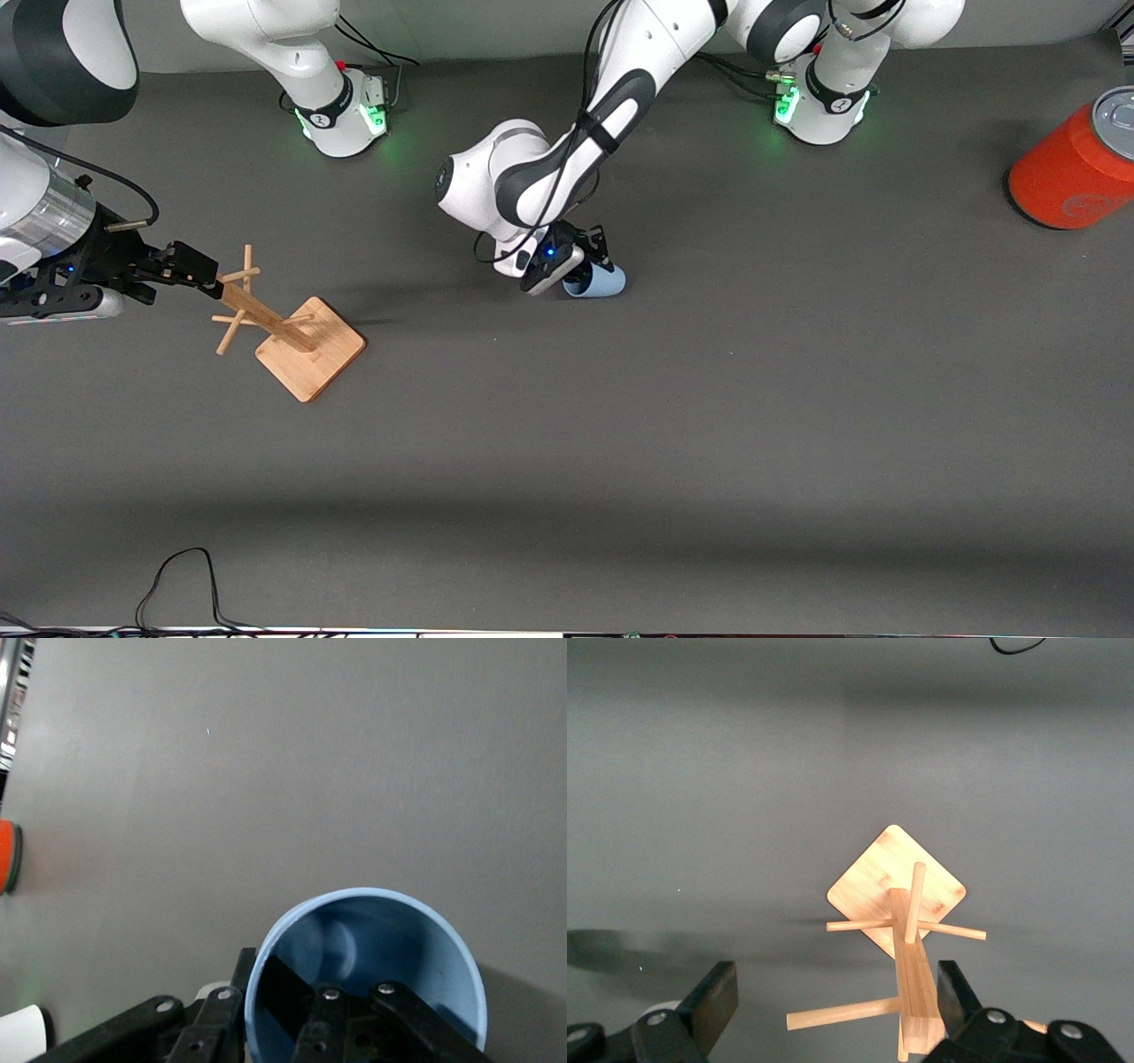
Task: Rotate and upright cup with both arms
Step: 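Rotate the cup upright with the left gripper, opening facing up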
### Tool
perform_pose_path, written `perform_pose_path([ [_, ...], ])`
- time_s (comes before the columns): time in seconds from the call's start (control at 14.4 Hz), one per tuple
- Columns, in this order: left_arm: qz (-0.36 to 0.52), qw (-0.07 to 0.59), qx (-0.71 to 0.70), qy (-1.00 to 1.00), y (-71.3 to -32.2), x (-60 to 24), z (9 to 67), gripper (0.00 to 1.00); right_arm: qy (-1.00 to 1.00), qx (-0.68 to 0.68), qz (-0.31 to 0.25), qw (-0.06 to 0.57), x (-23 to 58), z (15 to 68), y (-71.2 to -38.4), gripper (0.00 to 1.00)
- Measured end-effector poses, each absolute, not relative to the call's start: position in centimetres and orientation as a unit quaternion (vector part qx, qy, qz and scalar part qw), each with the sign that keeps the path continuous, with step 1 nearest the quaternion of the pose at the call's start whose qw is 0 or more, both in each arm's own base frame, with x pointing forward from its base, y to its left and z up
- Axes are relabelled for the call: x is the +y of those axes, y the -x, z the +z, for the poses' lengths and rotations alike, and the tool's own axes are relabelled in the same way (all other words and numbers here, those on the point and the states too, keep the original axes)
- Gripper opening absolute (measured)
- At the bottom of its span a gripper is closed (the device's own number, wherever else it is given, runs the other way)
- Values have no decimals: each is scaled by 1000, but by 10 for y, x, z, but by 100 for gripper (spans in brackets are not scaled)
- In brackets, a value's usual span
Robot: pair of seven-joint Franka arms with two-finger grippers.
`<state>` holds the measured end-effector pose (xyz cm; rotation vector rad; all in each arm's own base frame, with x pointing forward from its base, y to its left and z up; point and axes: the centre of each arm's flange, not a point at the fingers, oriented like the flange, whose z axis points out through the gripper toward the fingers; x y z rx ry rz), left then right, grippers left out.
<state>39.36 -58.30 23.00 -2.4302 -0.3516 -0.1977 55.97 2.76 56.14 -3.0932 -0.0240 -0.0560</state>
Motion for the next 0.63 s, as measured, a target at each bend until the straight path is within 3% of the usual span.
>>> perform_pose_path([
  [0.35, -36, 225, -164, 960, -464, -533, 385, 8, 1000, -8, -18, 24, 28, 561, -560, 100],
  [0.63, -26, 139, -165, 976, -491, -463, 471, 8, 1000, -9, -18, 24, 30, 561, -560, 100],
])
